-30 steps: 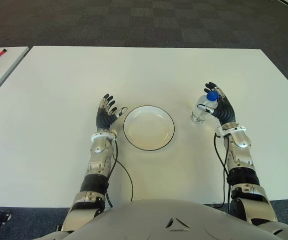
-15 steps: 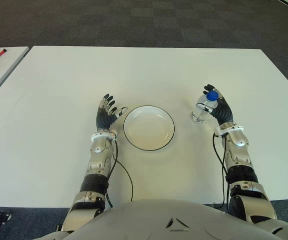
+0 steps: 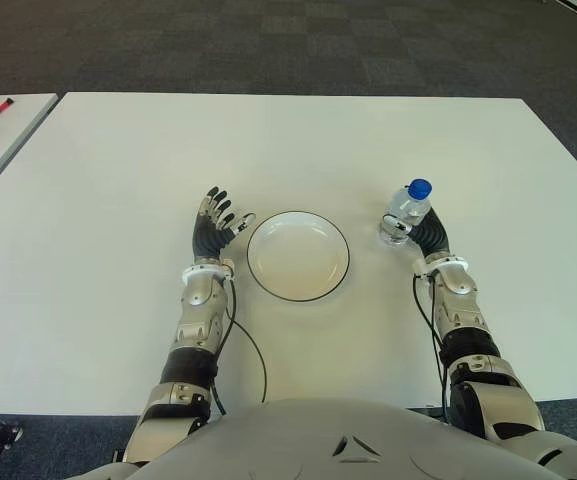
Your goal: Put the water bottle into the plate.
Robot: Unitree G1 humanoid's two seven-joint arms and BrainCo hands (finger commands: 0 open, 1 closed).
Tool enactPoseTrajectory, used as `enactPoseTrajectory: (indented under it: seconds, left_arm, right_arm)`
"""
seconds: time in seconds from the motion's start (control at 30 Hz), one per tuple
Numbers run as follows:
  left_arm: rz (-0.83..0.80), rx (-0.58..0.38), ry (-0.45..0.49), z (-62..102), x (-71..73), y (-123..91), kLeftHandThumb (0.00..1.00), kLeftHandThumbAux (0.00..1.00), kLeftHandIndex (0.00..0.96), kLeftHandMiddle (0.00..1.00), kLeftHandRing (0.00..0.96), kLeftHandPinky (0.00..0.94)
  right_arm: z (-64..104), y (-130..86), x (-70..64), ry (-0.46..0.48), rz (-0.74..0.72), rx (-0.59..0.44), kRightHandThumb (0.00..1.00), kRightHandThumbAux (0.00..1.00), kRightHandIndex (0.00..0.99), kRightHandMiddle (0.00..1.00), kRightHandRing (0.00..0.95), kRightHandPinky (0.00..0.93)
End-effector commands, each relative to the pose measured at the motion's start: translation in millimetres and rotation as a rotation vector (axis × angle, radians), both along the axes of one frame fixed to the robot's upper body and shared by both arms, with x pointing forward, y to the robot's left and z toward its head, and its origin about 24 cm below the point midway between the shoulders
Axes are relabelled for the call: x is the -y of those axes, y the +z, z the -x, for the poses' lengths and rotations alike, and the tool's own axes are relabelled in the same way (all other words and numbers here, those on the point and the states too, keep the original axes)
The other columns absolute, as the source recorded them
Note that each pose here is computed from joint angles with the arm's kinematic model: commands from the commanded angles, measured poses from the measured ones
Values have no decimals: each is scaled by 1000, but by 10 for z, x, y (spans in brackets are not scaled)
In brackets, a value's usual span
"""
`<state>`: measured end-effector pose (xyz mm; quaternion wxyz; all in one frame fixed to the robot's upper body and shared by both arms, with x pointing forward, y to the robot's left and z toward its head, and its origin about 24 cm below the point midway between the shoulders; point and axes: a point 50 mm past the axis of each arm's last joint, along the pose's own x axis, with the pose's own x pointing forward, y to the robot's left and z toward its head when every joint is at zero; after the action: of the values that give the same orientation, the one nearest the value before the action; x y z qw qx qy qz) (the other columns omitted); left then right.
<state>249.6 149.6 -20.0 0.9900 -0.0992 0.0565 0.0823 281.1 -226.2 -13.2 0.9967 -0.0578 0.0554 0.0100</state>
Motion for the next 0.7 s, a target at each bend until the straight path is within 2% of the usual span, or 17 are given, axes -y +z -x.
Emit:
enactPoseTrajectory:
  seconds: [0.03,0.7]
  left_arm:
    - [35,-11,-2,3,94,-13,0,932,106,128,132,174]
    - [32,-14,1,4,92,-16,0,936,111,135,137,183]
  right_arm:
    - [-21,-59,-60,4,-4,-20,0,745,0,0,0,0]
    - [-17,-136,-111,-18,108,-56,0,735,0,0,0,0]
